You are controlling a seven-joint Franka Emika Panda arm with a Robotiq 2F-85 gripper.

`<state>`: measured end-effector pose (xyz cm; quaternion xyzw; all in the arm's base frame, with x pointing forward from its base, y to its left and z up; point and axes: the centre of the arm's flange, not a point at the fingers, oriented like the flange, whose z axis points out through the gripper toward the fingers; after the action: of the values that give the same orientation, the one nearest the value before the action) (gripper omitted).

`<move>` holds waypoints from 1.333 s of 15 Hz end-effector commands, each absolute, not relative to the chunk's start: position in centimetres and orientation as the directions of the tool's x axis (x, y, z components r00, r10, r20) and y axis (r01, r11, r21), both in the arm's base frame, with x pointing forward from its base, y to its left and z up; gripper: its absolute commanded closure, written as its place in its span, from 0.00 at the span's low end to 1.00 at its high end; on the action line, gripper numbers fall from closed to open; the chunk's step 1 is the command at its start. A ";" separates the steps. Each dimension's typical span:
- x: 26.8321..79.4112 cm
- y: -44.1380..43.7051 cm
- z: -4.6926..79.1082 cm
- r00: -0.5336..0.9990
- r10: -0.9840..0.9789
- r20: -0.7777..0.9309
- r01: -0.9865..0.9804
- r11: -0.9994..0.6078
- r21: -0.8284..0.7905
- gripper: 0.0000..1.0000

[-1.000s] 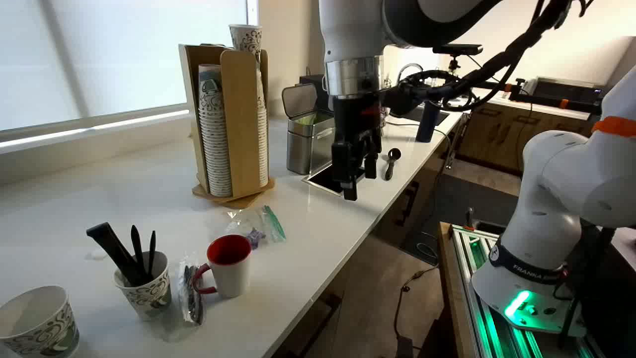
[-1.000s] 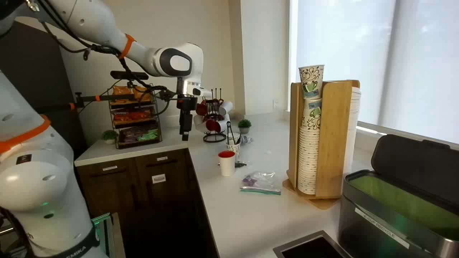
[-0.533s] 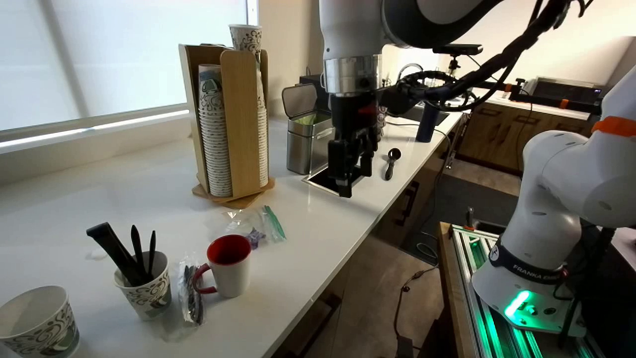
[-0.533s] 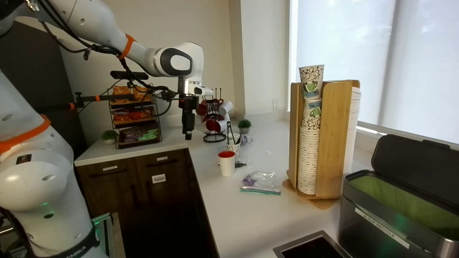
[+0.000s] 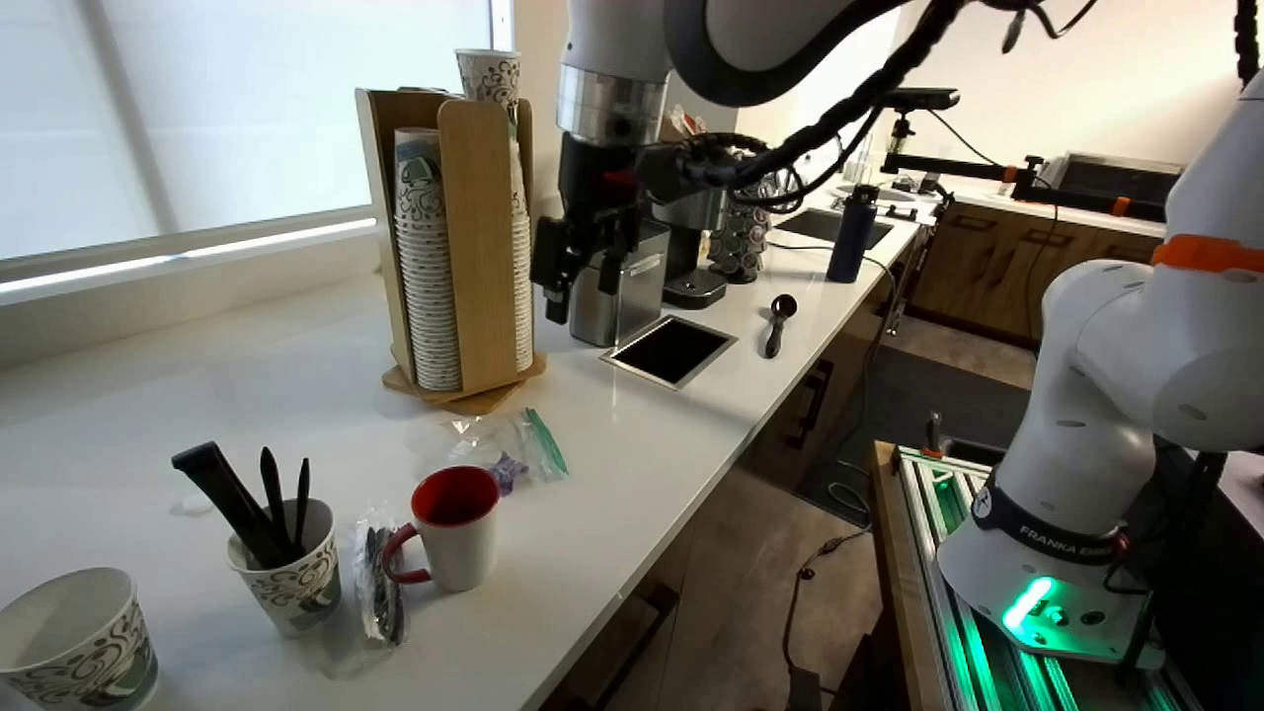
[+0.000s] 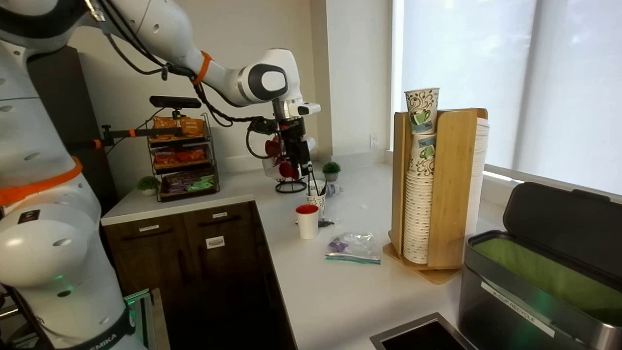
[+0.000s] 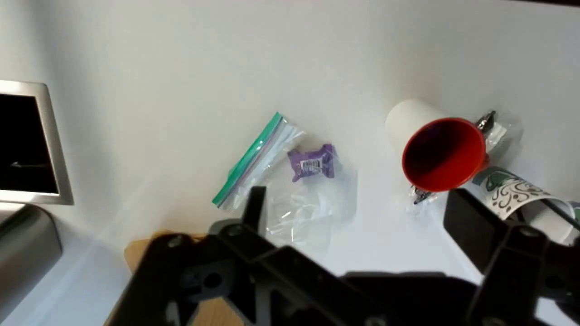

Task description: Put the mug to the left of the clear bag

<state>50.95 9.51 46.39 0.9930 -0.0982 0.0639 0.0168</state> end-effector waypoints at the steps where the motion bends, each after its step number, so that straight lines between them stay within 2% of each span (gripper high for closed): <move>1: 55.9 9.9 45.5 0.971 -0.229 0.069 -0.231 -0.973 0.024 0.00; 2: 55.6 9.6 45.5 0.967 -0.252 0.025 -0.253 -0.967 0.010 0.00; 3: 54.0 9.3 45.2 0.973 -0.215 0.087 -0.217 -0.976 0.015 0.00; 7: 55.2 9.1 44.8 0.972 -0.230 0.053 -0.231 -0.973 0.018 0.00; 14: 61.7 11.0 38.4 0.995 -0.080 0.057 -0.078 -0.996 -0.041 0.00; 15: 61.9 11.2 37.6 0.998 -0.057 -0.016 -0.058 -0.997 -0.043 0.00; 16: 59.7 10.7 38.8 0.994 -0.096 0.053 -0.095 -0.995 -0.023 0.00; 20: 60.5 10.6 37.9 0.993 -0.096 0.063 -0.095 -0.995 -0.018 0.00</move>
<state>60.27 10.56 38.15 0.9985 -0.0473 0.0235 -0.0112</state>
